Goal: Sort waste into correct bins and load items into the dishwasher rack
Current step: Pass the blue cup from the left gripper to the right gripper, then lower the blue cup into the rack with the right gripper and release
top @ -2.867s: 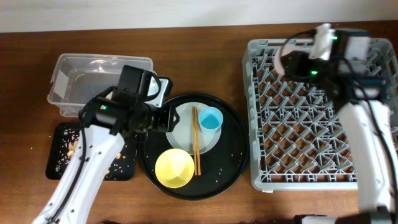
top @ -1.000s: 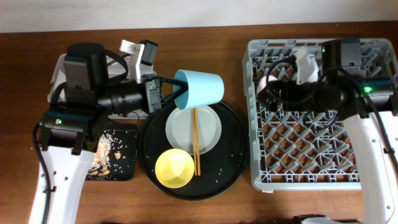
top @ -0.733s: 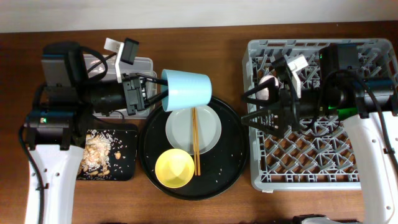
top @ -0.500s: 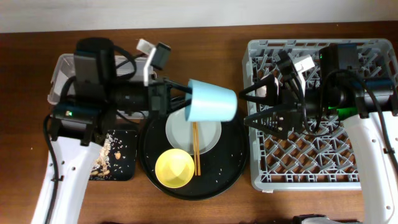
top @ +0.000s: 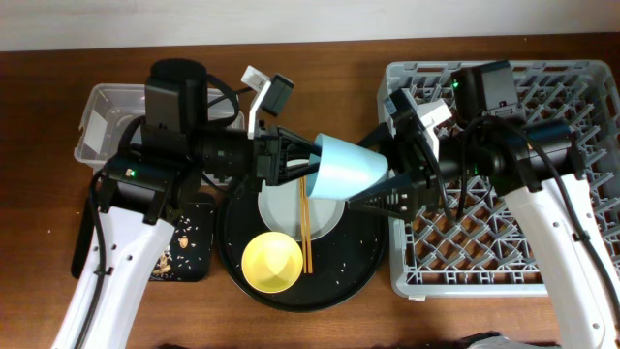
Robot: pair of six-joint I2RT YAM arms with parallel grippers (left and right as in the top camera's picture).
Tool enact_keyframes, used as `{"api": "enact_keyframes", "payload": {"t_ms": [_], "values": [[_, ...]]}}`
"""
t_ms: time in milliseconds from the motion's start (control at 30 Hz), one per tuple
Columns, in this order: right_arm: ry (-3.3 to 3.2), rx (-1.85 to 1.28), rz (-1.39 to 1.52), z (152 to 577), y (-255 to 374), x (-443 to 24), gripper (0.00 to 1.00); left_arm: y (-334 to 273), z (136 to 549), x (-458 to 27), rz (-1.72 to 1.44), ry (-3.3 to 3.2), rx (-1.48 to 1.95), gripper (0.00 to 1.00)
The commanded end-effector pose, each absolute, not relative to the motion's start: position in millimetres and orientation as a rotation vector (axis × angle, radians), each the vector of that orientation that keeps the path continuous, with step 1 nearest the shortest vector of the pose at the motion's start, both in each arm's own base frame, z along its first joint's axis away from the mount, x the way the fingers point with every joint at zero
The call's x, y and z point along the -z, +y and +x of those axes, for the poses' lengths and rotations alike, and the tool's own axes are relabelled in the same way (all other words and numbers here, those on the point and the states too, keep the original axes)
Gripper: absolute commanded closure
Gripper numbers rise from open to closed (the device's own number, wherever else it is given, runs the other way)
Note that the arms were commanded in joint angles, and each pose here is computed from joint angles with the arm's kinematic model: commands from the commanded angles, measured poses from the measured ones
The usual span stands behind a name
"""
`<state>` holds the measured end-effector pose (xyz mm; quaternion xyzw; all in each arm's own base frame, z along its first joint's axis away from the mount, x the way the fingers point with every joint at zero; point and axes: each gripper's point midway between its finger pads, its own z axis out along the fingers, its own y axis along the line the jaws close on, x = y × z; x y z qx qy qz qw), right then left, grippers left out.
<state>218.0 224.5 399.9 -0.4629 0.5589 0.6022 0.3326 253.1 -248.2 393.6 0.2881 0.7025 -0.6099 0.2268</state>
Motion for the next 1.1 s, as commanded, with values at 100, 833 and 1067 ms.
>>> {"api": "enact_keyframes", "payload": {"t_ms": [100, 833, 1067], "values": [[1.385, -1.572, -1.219, 217, 221, -413, 0.30, -248, 257, -388, 0.791, 1.944, 1.656, 0.99], [1.530, -1.460, -1.101, 254, 203, -408, 0.44, -231, 277, -334, 0.611, 2.221, 1.356, 0.72], [2.547, -0.515, -0.368, 324, 104, -276, 0.53, -181, 293, -272, 0.356, 2.541, 0.869, 0.69]]}}
